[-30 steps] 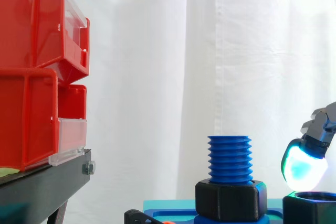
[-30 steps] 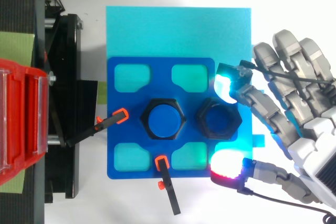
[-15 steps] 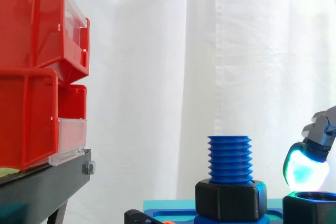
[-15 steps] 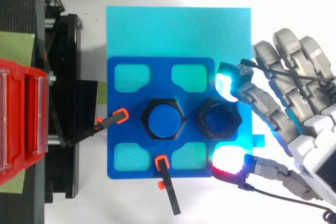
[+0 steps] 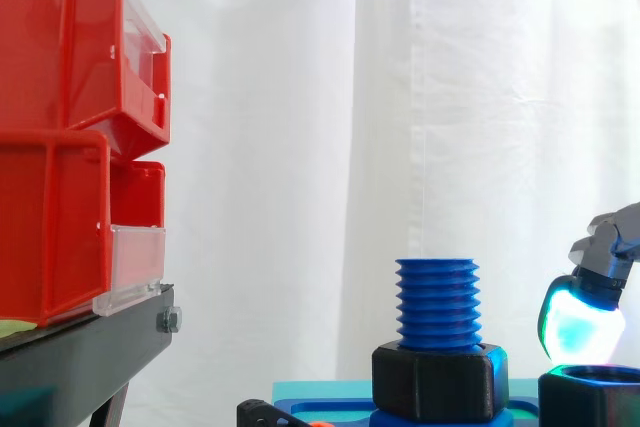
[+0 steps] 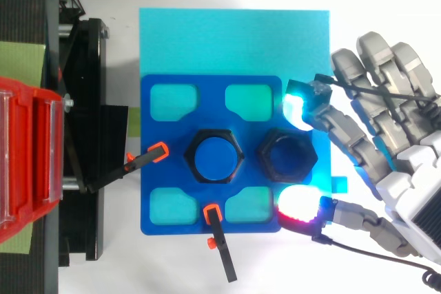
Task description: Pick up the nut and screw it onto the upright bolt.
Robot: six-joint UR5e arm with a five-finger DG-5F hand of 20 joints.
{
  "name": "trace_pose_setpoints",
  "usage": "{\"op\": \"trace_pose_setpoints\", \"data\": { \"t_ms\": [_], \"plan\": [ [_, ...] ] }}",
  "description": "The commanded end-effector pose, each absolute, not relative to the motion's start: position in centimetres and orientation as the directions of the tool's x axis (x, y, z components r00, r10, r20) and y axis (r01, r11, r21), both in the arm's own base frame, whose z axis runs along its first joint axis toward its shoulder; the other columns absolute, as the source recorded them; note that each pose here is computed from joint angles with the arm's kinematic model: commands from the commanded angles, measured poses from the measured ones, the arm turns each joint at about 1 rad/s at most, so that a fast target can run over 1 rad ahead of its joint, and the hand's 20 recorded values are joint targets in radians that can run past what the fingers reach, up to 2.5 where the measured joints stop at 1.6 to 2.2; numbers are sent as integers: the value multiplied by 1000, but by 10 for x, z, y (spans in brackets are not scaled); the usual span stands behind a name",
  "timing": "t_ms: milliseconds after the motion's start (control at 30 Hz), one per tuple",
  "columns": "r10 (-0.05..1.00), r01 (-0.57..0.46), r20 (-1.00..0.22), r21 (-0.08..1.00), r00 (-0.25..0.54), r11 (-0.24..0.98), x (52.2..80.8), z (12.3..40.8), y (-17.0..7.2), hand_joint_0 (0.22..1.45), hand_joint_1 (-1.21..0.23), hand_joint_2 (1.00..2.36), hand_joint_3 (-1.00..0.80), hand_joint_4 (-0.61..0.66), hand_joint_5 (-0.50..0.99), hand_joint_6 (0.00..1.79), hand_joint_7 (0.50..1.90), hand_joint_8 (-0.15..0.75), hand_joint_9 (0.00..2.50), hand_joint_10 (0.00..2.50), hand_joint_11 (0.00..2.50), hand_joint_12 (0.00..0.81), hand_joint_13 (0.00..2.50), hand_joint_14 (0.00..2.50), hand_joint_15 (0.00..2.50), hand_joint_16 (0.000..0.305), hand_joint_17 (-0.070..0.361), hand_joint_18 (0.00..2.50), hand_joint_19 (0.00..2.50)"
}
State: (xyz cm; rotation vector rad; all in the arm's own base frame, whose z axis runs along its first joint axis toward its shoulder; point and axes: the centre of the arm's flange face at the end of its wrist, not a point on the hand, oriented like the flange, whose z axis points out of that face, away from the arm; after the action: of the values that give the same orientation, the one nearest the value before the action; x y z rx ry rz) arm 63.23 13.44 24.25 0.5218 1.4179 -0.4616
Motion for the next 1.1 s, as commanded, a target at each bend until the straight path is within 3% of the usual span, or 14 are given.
{"op": "trace_pose_setpoints", "data": {
  "t_ms": [0, 433, 733, 1067],
  "plan": [
    [6, 589, -995, 65, 101, 805, 633, 243, 133, 477, -601, 1000, -500, 249, -253, 503, 891, 304, 137, 1, 0, 408, 18, 0, 0, 63, 143, 0, 0],
    [-3, 579, -996, 52, 93, 814, 634, 242, 130, 497, -648, 1000, -500, 277, -236, 503, 957, 312, 206, 0, 0, 401, 91, 0, 0, 62, 139, 46, 0],
    [-4, 579, -996, 50, 92, 814, 634, 242, 129, 466, -608, 1000, -500, 217, -267, 503, 836, 301, 129, 0, 0, 410, 15, 0, 0, 64, 145, 0, 0],
    [-7, 559, -997, 41, 83, 828, 635, 241, 126, 455, -607, 1000, -500, 208, -273, 503, 814, 299, 109, 0, 0, 416, 3, 0, 0, 66, 148, 0, 0]
  ]
}}
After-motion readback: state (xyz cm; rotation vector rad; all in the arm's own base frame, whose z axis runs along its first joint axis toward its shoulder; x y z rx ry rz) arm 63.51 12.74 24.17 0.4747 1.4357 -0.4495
